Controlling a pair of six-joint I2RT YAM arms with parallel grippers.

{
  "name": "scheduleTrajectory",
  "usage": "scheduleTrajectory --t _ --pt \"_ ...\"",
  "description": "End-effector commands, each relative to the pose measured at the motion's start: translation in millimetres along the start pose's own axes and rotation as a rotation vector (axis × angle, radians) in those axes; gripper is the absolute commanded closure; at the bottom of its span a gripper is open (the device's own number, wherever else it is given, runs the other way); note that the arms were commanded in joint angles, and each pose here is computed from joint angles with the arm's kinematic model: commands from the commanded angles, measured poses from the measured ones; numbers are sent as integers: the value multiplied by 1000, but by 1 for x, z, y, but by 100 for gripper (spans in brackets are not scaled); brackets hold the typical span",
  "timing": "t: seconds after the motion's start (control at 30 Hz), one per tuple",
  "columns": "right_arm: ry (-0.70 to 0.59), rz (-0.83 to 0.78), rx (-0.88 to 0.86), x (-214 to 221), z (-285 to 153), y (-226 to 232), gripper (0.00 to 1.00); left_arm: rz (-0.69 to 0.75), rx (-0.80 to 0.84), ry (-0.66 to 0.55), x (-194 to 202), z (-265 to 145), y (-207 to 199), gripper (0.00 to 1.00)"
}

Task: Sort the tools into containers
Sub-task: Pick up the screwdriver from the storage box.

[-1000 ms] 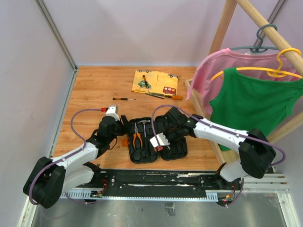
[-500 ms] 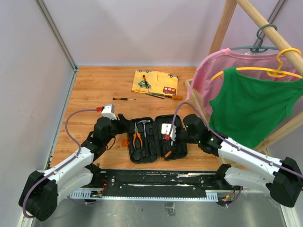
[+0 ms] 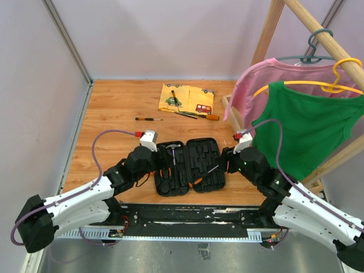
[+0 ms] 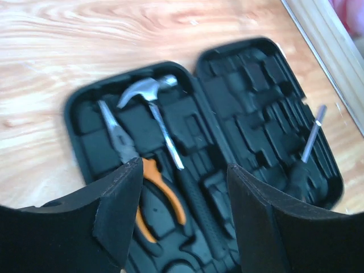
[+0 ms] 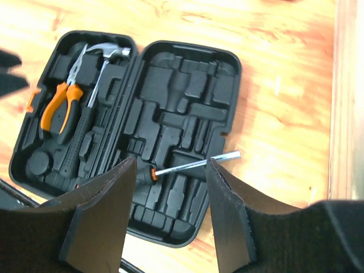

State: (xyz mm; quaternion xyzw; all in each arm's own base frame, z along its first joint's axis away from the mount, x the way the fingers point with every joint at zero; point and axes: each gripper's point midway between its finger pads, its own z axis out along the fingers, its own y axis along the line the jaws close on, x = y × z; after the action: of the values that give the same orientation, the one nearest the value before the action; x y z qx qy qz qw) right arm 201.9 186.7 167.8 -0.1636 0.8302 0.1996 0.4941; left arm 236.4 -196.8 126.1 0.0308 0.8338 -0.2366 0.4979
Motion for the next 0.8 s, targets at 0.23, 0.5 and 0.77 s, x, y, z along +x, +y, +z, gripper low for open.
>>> scheduleTrajectory --t 0.23,0.5,0.77 --pt "44 455 244 48 -9 -45 45 216 146 117 26 2 -88 27" --pt "54 640 252 68 -8 -56 46 370 234 225 65 8 -131 22" --pt "51 684 238 75 -6 -65 45 533 228 366 111 20 -135 23"
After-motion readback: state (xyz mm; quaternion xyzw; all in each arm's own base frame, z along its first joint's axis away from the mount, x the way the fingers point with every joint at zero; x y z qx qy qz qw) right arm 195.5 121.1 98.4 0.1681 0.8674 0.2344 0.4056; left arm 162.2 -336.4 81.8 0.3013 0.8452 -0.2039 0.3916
